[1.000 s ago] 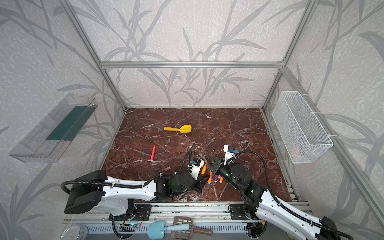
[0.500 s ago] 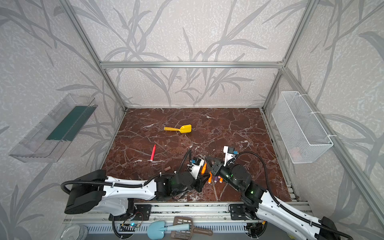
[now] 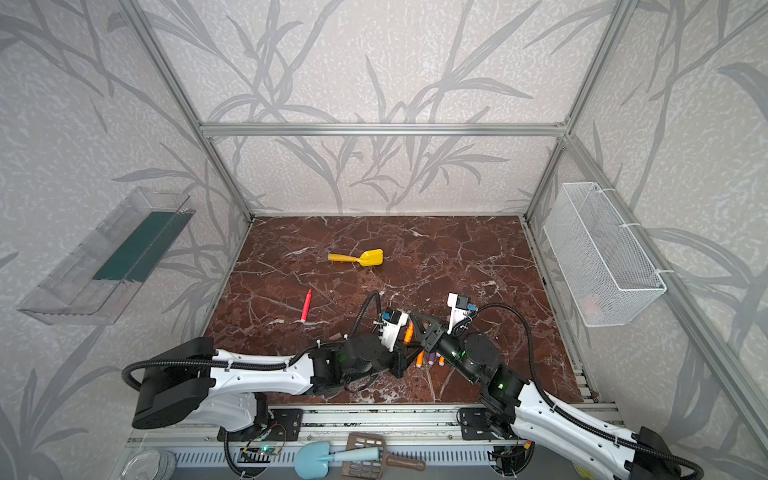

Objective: Insert the pens into the pen caps

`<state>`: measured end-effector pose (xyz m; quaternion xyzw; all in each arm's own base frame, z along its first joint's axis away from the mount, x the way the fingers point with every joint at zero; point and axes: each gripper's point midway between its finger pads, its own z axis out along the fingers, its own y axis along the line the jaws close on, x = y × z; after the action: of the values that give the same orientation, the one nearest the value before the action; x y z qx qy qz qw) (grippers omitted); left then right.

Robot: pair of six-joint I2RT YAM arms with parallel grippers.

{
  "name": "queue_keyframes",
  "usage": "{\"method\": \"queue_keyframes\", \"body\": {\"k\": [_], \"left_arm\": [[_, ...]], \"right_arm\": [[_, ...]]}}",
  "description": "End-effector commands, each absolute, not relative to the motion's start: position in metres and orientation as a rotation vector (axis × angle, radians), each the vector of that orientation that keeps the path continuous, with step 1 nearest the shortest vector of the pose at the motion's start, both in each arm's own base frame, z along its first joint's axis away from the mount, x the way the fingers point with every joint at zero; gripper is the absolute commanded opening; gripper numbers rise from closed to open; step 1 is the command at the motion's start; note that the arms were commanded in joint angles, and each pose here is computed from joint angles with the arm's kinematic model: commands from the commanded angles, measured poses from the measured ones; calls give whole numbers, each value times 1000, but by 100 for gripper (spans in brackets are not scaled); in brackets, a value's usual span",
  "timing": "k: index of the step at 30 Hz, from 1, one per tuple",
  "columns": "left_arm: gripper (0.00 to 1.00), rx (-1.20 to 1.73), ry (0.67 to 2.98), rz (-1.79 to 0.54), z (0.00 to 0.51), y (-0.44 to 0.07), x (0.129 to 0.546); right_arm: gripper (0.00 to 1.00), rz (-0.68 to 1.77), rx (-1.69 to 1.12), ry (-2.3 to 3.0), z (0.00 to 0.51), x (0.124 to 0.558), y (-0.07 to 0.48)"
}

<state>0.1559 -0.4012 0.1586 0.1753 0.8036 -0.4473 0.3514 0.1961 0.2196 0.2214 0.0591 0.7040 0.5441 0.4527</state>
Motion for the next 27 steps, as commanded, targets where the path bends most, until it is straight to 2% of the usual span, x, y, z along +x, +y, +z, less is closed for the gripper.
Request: {"method": "queue_keyframes", "body": {"k": [1, 9, 20, 27], "left_arm": [[0, 399, 1961, -1292, 199, -405, 162], [0, 407, 1946, -1334, 203, -404, 160], [0, 409, 1924, -1346, 207, -400, 159], [0, 415, 1909, -1341, 212, -394, 158]], "right_arm": [[7, 1401, 22, 1717, 226, 179, 231], [13, 1408, -33, 1687, 228, 175, 233], [15, 1401, -55, 1710, 224, 175, 239], [24, 1403, -61, 1692, 228, 172, 235]]}}
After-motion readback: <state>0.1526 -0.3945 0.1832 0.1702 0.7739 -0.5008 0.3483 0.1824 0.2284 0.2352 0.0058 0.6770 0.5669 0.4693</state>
